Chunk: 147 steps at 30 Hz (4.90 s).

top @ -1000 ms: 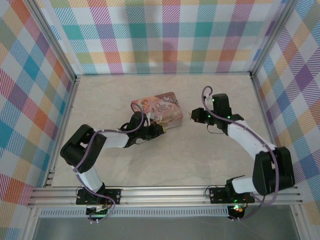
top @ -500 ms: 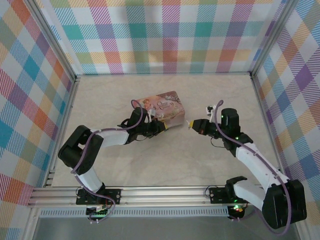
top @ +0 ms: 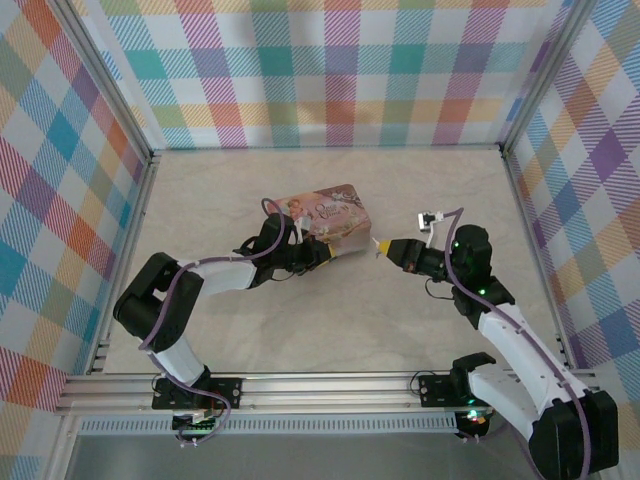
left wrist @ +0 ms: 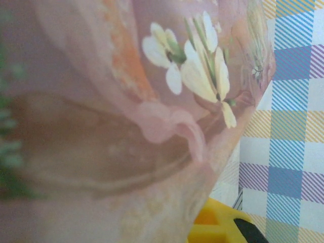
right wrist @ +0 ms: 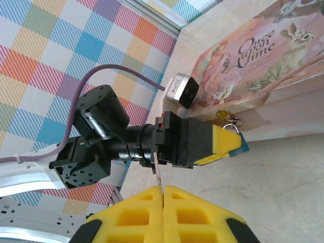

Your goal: Unlock the padlock with the key

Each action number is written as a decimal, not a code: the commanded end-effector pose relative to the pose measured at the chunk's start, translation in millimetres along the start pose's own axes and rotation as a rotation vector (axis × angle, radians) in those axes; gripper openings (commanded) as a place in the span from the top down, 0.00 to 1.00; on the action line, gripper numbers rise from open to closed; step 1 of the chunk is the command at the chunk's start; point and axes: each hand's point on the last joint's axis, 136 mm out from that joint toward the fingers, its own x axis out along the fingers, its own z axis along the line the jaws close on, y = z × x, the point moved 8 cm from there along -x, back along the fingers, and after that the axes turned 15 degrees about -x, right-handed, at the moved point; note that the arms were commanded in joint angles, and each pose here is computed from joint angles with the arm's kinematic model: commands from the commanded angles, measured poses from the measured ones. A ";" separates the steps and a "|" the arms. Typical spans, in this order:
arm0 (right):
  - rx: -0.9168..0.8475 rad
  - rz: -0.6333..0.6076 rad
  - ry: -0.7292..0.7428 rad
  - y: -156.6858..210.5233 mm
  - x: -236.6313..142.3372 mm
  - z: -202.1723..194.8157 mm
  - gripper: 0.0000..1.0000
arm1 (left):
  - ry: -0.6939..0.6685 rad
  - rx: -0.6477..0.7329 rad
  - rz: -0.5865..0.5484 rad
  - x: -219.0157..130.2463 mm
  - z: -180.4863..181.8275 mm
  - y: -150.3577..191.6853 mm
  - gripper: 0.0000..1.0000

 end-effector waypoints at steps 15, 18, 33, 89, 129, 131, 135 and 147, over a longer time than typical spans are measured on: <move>0.370 -0.150 -0.053 14.8 6.3 -25.3 1.00 | 0.108 0.027 0.011 -14.1 -28.3 0.6 0.95; 0.451 -0.164 -0.054 23.3 9.0 -35.3 1.00 | 0.118 0.027 0.012 -15.2 -30.4 0.9 0.95; 0.582 -0.082 -0.042 54.4 37.9 -64.7 1.00 | 0.145 0.029 0.009 -17.1 -37.0 0.3 0.95; 0.528 0.007 -0.183 75.4 114.5 -66.5 1.00 | 0.186 0.001 0.017 -17.3 -40.1 0.8 0.95; 0.660 -0.079 -0.182 50.7 131.7 -69.8 1.00 | 0.279 0.004 0.044 -24.5 -50.9 5.5 1.00; 0.693 -0.066 -0.189 50.8 133.7 -70.0 1.00 | 0.281 0.005 0.045 -24.2 -51.3 5.2 1.00; 0.745 -0.058 -0.185 52.2 134.9 -72.3 1.00 | 0.284 0.007 0.047 -23.3 -51.9 4.8 1.00; 0.741 -0.055 -0.242 35.1 146.7 -65.3 1.00 | 0.273 0.045 0.117 -16.5 -54.0 16.9 1.00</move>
